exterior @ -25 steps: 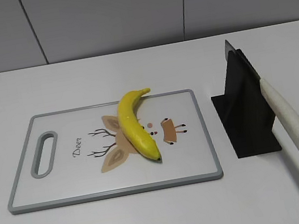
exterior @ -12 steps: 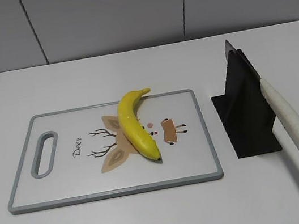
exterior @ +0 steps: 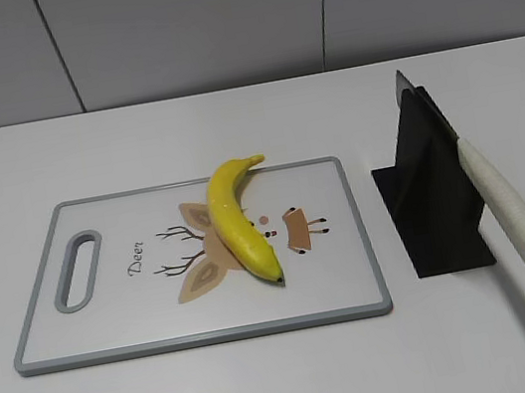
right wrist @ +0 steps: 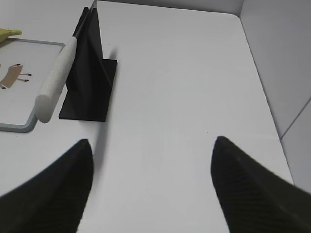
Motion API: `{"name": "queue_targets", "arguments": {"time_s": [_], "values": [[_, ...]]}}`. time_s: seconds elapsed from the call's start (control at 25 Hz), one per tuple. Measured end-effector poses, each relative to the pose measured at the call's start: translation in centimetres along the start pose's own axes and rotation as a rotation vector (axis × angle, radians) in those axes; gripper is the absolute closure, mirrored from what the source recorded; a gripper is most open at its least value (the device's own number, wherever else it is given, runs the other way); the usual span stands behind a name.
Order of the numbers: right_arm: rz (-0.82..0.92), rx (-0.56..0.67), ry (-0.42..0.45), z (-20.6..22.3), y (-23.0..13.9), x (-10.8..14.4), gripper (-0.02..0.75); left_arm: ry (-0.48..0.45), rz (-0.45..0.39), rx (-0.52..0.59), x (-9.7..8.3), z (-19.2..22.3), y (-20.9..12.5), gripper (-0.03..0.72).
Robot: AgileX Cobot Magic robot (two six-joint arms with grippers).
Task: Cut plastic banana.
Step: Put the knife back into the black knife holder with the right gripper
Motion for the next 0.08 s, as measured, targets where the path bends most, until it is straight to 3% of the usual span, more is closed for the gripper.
{"name": "queue_targets", "arguments": {"time_s": [0.08], "values": [[0.0,0.0,0.0,0.0,0.0,0.0,0.152,0.0,0.0,0.0,0.0,0.0,0.0,0.449]]}}
Point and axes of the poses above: a point on each arm's last joint axis where the gripper is mounted, z pointing out along that axis toward the gripper, x along the wrist's bending axis when the last joint is at zero, y = z × x, the point moved 6 cm from there along z, pointing out along that axis toward the gripper, and after that the axes turned 13 degrees about z, right-handed, at the moved point
